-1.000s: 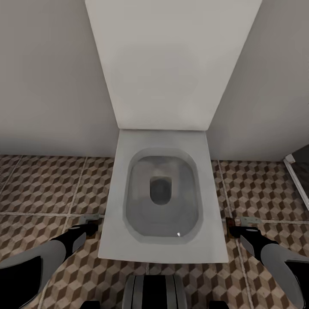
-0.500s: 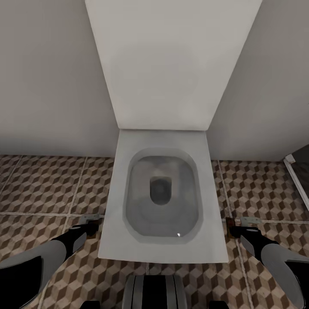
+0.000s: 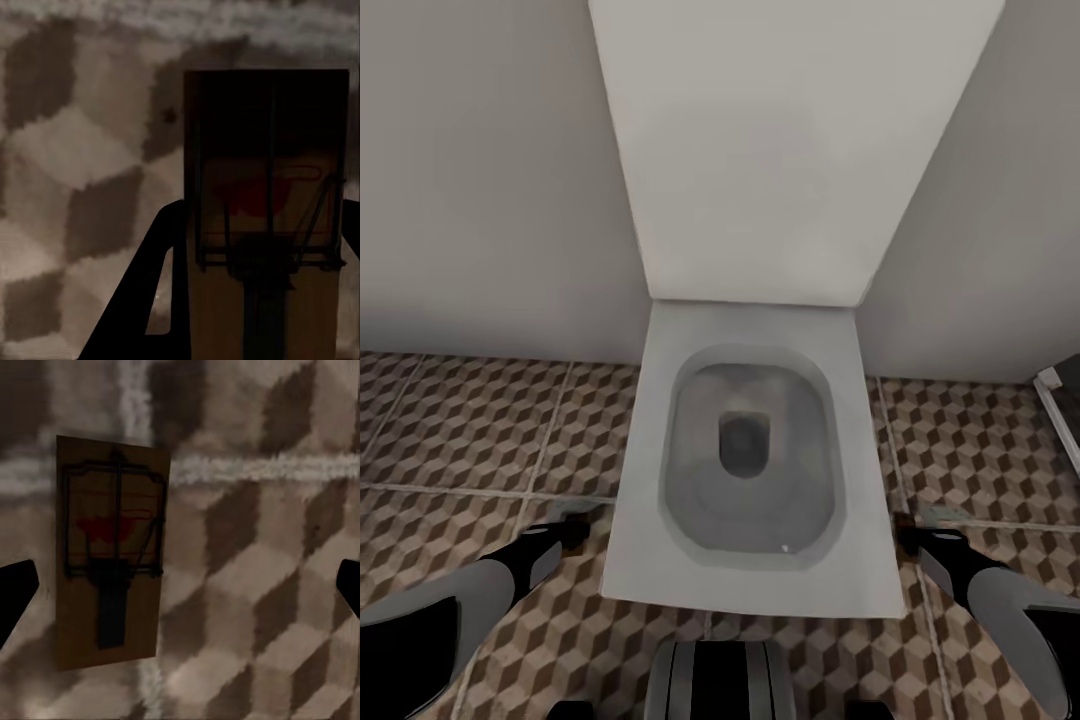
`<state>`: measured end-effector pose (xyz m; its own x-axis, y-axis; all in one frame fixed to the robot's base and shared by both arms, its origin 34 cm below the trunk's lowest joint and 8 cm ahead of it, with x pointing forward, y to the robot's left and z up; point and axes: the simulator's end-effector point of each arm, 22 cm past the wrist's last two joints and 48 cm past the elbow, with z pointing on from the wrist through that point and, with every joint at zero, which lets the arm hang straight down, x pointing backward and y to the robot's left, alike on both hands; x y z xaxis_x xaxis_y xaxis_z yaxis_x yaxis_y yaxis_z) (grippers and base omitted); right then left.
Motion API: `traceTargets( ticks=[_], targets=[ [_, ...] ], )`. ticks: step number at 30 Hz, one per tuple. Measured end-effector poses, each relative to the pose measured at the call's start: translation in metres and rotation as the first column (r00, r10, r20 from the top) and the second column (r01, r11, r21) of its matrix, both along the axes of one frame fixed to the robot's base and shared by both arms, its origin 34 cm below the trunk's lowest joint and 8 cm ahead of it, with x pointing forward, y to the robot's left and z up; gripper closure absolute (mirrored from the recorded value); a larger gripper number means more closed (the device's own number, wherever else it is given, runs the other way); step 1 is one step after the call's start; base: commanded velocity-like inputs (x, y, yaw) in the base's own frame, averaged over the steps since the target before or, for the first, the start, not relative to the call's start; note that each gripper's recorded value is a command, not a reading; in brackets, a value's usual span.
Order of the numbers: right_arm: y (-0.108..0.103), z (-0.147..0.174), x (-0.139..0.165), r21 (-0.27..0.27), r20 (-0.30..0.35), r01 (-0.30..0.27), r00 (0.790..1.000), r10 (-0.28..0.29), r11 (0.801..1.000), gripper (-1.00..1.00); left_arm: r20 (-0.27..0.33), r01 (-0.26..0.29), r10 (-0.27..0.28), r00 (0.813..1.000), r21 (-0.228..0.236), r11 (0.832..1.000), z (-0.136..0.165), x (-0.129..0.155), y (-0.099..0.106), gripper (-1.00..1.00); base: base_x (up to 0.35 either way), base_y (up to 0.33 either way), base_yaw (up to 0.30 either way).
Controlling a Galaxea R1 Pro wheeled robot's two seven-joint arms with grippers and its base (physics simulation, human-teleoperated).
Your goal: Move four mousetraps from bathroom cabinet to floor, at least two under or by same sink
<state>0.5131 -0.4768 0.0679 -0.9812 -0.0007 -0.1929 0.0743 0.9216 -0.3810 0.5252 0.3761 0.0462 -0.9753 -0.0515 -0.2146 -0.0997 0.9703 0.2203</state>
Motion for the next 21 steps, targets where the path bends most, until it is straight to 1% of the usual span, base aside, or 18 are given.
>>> traceTargets(
  ticks=[3, 6, 21],
  targets=[
    [-0.0005, 0.0001, -0.0002, -0.001, 0.0, 0.0, 1.0, 0.0, 1.0, -1.0, 0.0, 0.0, 0.0, 1.0, 0.0, 1.0, 0.0, 0.0, 0.0, 1.0, 0.0, 0.0, 0.132],
    [-0.0008, 0.0058, 0.005, -0.001, 0.012, 0.0, 1.0, 0.0, 1.0, -1.0, 0.012, 0.0, 0.0, 1.0, 0.0, 1.0, 0.0058, 0.0054, 0.0, 1.0, 0.0, 0.0, 0.04],
    [-0.0009, 0.0077, 0.0067, -0.001, 0.016, 0.0, 1.0, 0.0, 1.0, -1.0, 0.017, 0.0, 0.0, 1.0, -0.001, 1.0, 0.0076, 0.0076, -0.0011, 1.0, 0.0, 0.0, 0.004]
  ],
)
